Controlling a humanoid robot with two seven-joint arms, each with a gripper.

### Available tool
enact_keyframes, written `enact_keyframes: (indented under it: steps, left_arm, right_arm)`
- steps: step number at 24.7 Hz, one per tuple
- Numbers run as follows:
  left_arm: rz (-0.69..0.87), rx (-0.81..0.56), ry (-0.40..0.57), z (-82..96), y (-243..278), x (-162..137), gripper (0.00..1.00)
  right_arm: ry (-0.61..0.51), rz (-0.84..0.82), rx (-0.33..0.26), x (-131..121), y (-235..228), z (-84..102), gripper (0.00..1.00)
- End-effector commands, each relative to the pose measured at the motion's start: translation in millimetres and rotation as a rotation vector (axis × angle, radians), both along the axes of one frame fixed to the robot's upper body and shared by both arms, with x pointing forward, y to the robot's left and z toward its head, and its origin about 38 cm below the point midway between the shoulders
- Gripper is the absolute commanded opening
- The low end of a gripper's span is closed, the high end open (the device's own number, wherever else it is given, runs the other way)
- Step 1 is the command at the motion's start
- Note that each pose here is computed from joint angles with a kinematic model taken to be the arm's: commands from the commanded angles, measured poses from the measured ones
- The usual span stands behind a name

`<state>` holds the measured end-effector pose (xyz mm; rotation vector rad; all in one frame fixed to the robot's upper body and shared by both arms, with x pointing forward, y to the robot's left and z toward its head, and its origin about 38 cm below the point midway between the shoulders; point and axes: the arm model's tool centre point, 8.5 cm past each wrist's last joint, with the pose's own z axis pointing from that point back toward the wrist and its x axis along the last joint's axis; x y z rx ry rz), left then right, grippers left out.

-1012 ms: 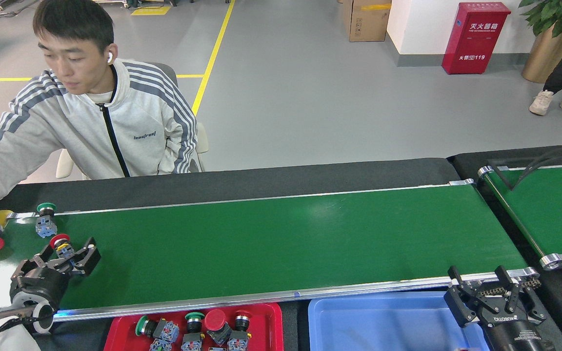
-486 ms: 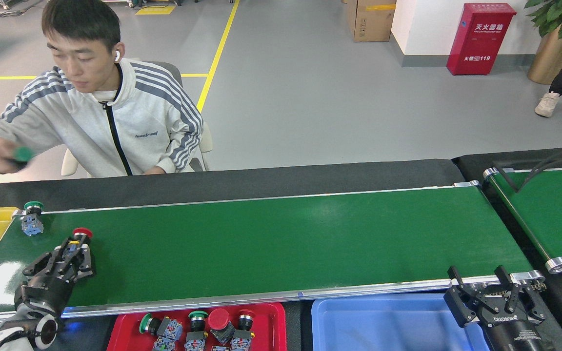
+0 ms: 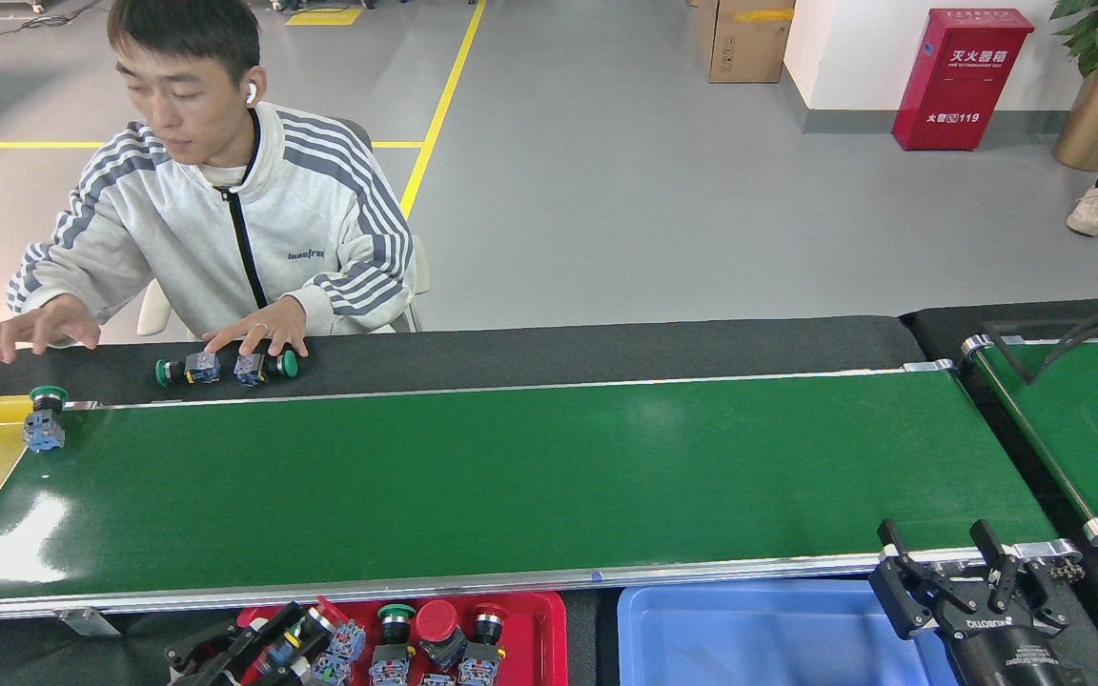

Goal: Pick switch part from conveyor to tray

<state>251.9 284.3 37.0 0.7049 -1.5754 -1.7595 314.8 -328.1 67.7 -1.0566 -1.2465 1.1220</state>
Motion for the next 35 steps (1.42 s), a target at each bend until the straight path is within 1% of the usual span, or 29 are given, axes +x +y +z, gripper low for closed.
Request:
enact_keyframes:
  steps: [1, 3, 4, 5, 6, 7, 8, 11, 15, 22, 24, 28, 35]
  left_arm:
    - [0.004, 0.002, -0.014, 5.0, 3, 0, 1.0]
    - [0.035, 0.001, -0.022, 7.1, 12, 2, 1.0]
    - [0.098, 0.015, -0.032, 9.2, 24, 4, 1.0]
    - [0.211, 0.032, -0.049, 11.6, 41, 9, 1.0]
    - [0.366, 0.048, -0.064, 12.0, 61, 12, 1.0]
    - [0.504, 0.064, -0.061, 7.8, 81, 13, 1.0]
    - [0.601, 0.081, -0.055, 4.1, 98, 11, 1.0]
    - [0.714, 0.102, -0.023, -5.8, 133, 0, 1.0]
    - [0.76, 0.11, -0.005, -10.6, 150, -7, 1.0]
    - [0.744, 0.12, -0.029, -2.2, 152, 1, 1.0]
    - [0.741, 0.121, -0.037, 0.5, 153, 5, 1.0]
    - [0.74, 0.122, -0.038, 1.0, 152, 4, 1.0]
    - [0.733, 0.127, -0.041, 1.8, 151, 5, 1.0]
  right_arm:
    - [-0.034, -0.007, -0.003, 2, -1, 8.0, 0.99]
    - [-0.04, -0.011, -0.002, 2, -3, 9.2, 0.99]
    - [-0.041, -0.012, -0.002, 2, -3, 9.3, 0.99]
    - [-0.041, -0.015, -0.003, 2, -4, 9.5, 0.99]
    - [-0.042, -0.018, -0.002, 1, -4, 9.2, 0.99]
    - [-0.042, -0.018, 0.0, 1, -4, 9.0, 0.99]
    - [-0.042, -0.019, 0.006, 1, -2, 8.4, 0.99]
    - [-0.042, -0.02, 0.01, 1, -1, 7.8, 0.99]
    - [-0.06, -0.019, 0.005, 2, -3, 11.1, 0.99]
    - [-0.076, -0.023, 0.014, 2, 0, 11.8, 0.99]
    - [-0.078, -0.026, 0.031, 2, 4, 10.5, 0.99]
    - [-0.085, -0.025, 0.035, 0, 6, 12.2, 0.99]
    - [-0.073, -0.029, 0.042, -4, 8, 7.6, 0.99]
